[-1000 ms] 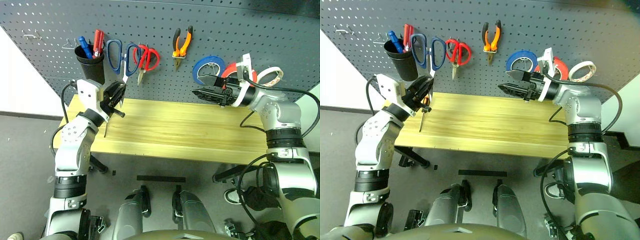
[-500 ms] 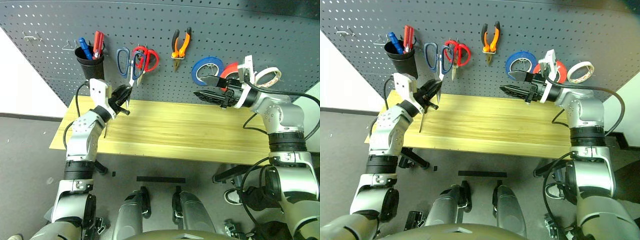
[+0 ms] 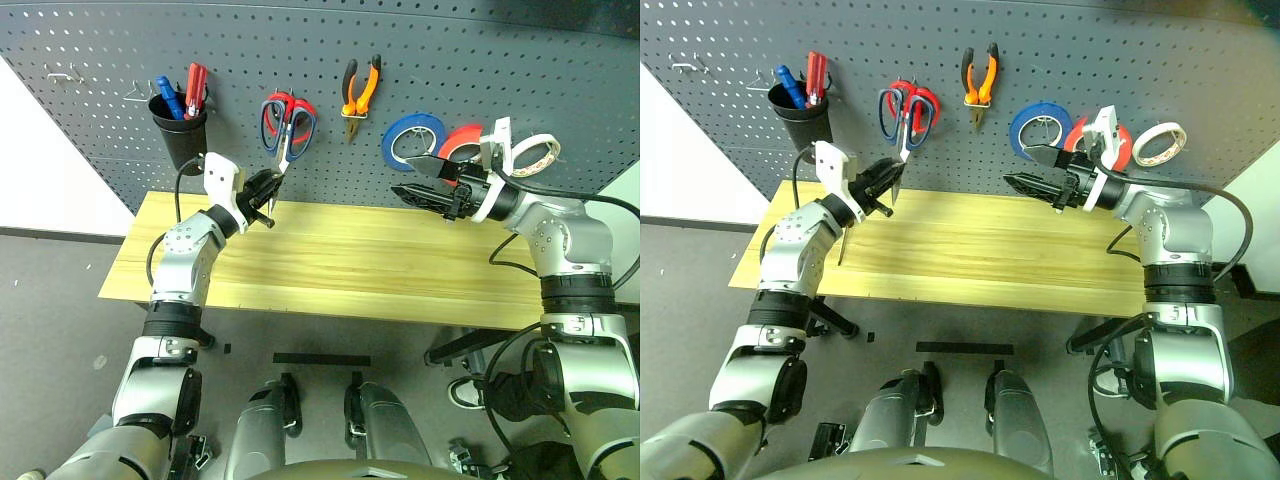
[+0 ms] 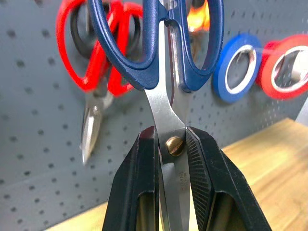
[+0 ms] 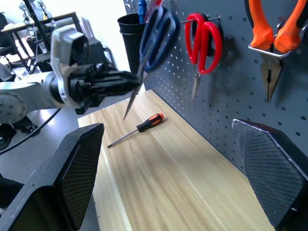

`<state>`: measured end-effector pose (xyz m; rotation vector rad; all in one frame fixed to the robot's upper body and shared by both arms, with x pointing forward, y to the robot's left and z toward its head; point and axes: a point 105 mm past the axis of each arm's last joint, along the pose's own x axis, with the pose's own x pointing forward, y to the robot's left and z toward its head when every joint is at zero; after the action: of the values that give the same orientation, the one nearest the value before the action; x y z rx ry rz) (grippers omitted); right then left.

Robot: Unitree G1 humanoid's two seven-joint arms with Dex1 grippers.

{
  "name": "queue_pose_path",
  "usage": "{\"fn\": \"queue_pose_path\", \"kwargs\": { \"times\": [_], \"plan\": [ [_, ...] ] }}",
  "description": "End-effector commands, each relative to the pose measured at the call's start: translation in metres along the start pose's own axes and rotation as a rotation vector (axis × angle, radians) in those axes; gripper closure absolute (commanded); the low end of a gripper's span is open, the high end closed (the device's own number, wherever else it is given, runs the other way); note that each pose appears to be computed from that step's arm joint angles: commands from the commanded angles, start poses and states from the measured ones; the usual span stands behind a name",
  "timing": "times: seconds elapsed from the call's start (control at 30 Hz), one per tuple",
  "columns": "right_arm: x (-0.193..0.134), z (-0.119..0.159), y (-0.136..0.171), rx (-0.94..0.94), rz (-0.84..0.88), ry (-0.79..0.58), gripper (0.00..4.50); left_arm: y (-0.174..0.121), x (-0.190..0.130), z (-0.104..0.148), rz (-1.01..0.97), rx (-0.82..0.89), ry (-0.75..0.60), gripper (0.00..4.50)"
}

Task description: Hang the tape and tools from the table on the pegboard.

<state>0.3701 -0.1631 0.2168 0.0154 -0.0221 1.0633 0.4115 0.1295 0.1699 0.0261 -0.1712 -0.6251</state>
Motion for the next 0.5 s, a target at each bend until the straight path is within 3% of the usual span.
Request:
{"fn": "queue_pose_path", "kwargs": {
  "times": [0.03, 0.3, 0.5],
  "plan": [
    [-0.005, 0.016, 0.001, -0.054, -0.01, -0.03, 0.0, 0.0, 0.01, 0.02, -0.011, 0.044, -0.059, 3.84],
    [-0.005, 0.01, 0.0, -0.058, -0.031, -0.017, 0.0, 0.025, 0.022, 0.009, 0.09, -0.005, -0.001, 3.84],
    [-0.003, 0.008, 0.0, -0.058, -0.041, -0.016, 0.0, 0.036, 0.036, 0.017, 0.125, 0.013, 0.004, 3.84]
  ]
}}
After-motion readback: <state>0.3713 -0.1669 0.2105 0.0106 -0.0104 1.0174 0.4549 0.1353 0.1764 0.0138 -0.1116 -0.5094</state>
